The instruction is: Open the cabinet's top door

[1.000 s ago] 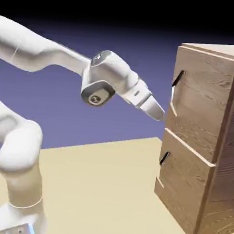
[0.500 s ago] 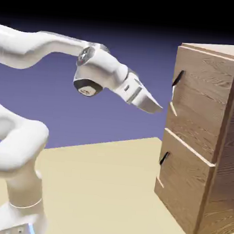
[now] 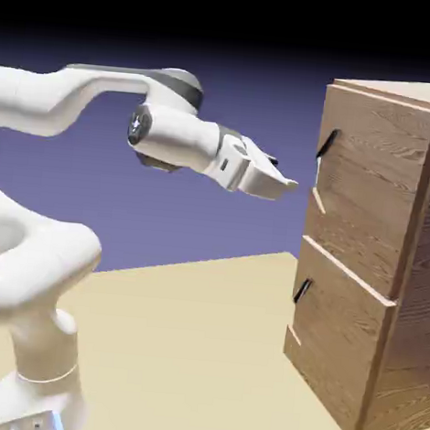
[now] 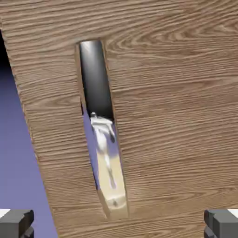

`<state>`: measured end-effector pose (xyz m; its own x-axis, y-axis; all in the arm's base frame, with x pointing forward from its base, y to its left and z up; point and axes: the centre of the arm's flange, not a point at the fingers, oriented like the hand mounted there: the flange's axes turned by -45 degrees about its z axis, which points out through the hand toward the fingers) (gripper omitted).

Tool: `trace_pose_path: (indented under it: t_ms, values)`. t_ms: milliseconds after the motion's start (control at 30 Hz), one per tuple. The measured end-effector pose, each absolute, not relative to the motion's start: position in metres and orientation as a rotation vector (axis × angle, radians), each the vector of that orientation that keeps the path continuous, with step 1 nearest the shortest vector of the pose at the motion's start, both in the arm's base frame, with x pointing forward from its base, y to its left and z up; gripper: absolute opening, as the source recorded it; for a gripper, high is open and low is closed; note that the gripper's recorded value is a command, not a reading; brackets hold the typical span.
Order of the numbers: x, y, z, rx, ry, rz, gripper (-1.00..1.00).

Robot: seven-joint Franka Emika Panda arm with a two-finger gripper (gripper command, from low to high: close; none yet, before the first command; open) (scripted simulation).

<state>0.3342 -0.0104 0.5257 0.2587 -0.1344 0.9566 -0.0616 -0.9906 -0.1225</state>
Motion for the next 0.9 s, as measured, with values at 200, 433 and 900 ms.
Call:
trace_pose_path:
  t_ms: [200,433,900]
  values:
    - [0.344,-0.003,0.515,-2.365,0.148,-2.020,0.00]
    - [0.361,-0.001,0.498,-2.273,0.091,-2.216,0.00]
    - [0.389,-0.021,0.494,-2.197,-0.052,-2.198,-1.00]
